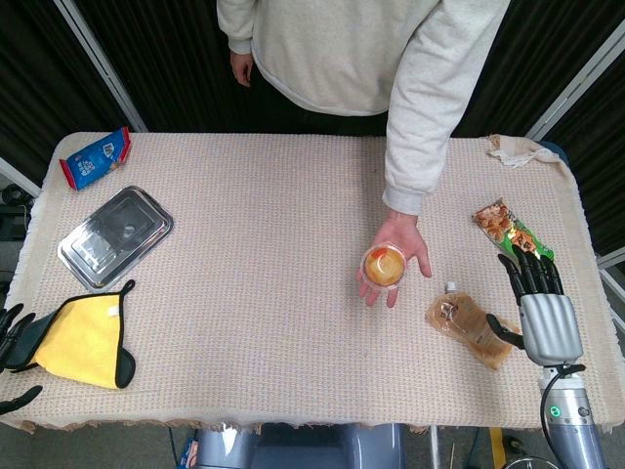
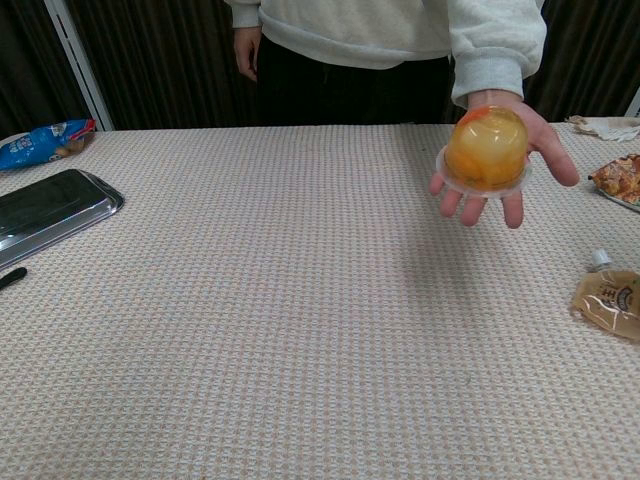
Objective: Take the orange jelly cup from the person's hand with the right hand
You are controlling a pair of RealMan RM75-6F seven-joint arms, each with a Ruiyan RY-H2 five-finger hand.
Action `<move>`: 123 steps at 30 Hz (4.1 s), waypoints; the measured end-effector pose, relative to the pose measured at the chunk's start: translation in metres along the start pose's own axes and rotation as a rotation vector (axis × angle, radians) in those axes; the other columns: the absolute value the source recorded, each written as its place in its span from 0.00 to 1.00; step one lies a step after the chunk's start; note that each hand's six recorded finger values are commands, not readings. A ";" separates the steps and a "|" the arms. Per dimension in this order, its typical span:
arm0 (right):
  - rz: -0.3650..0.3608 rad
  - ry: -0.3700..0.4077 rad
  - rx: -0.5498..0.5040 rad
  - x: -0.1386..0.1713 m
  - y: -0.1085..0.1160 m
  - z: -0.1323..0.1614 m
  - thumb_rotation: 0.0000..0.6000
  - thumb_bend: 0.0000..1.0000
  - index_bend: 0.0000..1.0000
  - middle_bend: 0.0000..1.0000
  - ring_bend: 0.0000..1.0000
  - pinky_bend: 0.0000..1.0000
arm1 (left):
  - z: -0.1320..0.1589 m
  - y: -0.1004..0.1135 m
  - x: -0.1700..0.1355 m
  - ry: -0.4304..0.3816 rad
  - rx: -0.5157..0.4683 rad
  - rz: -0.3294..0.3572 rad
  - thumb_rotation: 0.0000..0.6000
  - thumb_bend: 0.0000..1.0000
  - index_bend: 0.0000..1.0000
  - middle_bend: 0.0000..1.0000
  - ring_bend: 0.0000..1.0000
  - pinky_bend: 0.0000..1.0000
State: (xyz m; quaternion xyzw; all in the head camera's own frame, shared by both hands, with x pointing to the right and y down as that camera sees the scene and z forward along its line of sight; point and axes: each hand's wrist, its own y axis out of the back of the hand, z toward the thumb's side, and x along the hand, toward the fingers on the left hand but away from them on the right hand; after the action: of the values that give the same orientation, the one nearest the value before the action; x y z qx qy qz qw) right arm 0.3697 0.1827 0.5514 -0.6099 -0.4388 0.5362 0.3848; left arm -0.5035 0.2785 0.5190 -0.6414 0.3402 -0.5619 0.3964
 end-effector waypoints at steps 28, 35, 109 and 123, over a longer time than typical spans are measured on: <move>0.224 0.090 -0.050 -0.058 0.017 0.088 1.00 0.14 0.13 0.12 0.07 0.04 | -0.001 -0.001 0.000 -0.002 -0.007 -0.015 1.00 0.00 0.01 0.00 0.00 0.00; 0.294 0.118 -0.045 -0.070 -0.001 0.120 1.00 0.14 0.13 0.13 0.05 0.05 | -0.001 -0.001 0.000 -0.001 -0.007 -0.017 1.00 0.00 0.01 0.00 0.00 0.00; 0.146 -0.025 0.001 -0.029 -0.007 0.011 1.00 0.33 0.71 0.60 0.54 0.68 | 0.000 0.000 0.001 0.009 0.003 -0.007 1.00 0.00 0.02 0.00 0.00 0.00; 0.331 -0.067 0.095 -0.004 -0.067 0.001 1.00 0.28 0.44 0.34 0.30 0.45 | -0.001 0.000 0.002 0.009 -0.005 -0.010 1.00 0.00 0.02 0.00 0.00 0.00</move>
State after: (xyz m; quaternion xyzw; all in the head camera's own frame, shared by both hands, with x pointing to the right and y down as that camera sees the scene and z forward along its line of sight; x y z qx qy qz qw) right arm 0.3600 0.2001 0.6159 -0.6367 -0.3190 0.6324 0.3050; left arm -0.5039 0.2770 0.5201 -0.6416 0.3403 -0.5658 0.3904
